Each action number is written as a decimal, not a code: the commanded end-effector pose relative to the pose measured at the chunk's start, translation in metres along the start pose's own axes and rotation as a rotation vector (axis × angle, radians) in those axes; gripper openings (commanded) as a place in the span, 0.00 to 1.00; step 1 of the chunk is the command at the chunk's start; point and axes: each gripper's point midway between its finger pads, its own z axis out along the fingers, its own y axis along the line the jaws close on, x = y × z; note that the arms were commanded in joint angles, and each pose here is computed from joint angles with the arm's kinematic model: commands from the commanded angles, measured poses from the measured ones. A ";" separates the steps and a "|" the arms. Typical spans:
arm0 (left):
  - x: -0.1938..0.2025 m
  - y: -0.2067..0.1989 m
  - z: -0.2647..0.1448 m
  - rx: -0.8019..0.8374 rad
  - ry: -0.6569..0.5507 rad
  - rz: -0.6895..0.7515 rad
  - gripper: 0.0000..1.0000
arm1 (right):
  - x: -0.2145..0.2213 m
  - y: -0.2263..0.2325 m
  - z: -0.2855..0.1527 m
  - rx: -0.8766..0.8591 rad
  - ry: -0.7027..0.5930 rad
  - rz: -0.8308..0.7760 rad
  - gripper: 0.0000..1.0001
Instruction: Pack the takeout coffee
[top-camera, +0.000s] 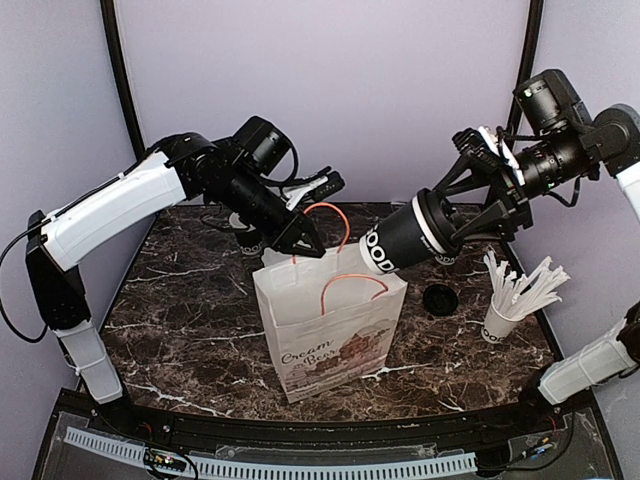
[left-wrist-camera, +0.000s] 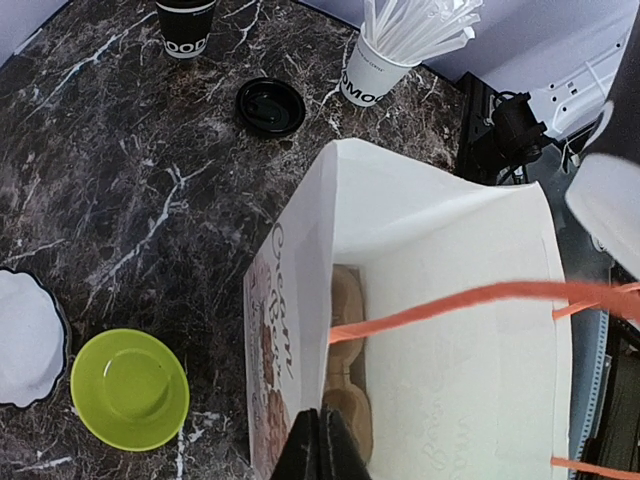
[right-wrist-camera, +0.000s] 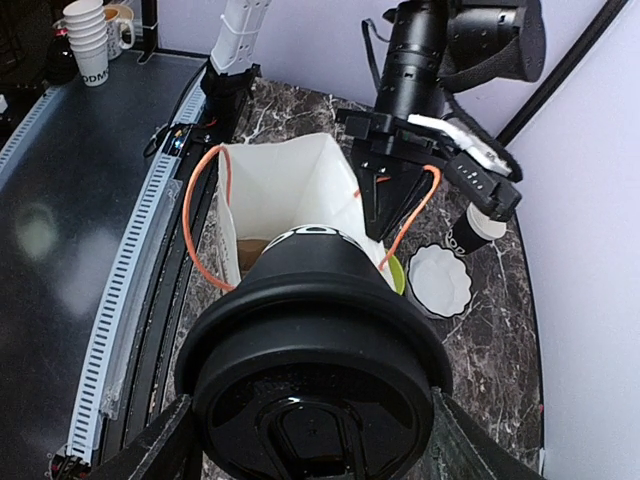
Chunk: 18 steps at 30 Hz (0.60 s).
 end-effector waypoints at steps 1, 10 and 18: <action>-0.011 -0.010 -0.012 0.013 -0.031 0.019 0.02 | 0.006 -0.006 0.021 -0.015 0.052 -0.033 0.65; -0.014 -0.008 -0.015 -0.011 -0.035 0.002 0.03 | -0.003 -0.026 0.071 -0.042 0.098 -0.061 0.63; -0.016 0.003 -0.016 -0.098 -0.036 0.026 0.51 | 0.008 -0.036 0.111 -0.018 0.236 -0.089 0.60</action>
